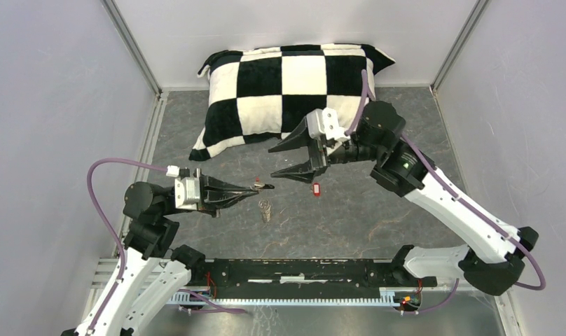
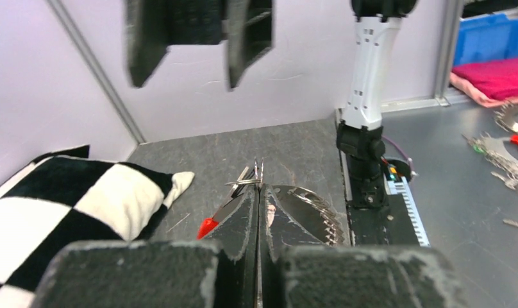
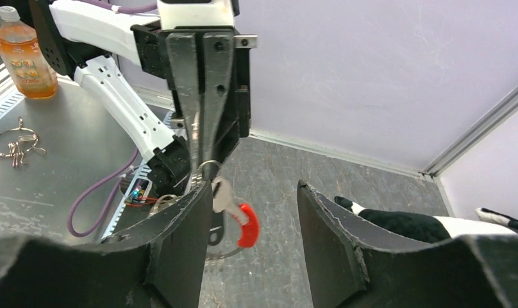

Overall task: Put the keys on the keyring
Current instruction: Adjust the key on the keyring.

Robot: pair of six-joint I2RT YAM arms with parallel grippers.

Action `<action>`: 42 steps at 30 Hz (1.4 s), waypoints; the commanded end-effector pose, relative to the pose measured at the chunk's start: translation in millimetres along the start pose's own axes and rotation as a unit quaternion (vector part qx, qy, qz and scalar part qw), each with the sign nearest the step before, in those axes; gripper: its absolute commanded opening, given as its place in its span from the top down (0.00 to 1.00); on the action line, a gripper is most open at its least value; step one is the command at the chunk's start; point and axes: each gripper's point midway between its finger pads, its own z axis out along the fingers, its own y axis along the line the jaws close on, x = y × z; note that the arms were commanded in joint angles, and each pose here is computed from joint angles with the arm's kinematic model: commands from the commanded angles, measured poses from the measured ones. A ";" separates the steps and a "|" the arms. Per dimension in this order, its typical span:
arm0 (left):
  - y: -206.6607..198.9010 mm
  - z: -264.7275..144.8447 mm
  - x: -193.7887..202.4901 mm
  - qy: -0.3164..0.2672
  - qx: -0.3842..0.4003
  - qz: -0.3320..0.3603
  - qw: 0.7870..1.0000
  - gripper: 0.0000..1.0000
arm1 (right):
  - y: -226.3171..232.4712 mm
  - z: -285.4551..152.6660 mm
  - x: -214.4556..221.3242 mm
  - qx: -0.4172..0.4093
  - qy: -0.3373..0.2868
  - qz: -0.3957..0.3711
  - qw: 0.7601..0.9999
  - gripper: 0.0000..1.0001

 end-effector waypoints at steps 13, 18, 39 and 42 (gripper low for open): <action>34.4 1.7 -6.4 -0.028 -0.094 -0.033 0.995 0.98 | 4.3 11.2 10.8 0.016 0.001 0.014 1.000 0.47; 36.9 1.2 -2.9 -0.025 -0.102 -0.040 0.994 0.98 | 4.1 23.2 17.7 0.016 0.024 0.005 1.000 0.51; 45.0 -1.0 5.0 -0.020 -0.132 -0.078 0.988 0.98 | -3.3 17.6 12.7 0.040 0.032 -0.029 0.998 0.60; 44.7 -0.9 5.8 -0.018 -0.131 -0.078 0.988 0.98 | -3.4 18.0 10.3 0.039 0.030 -0.032 0.998 0.60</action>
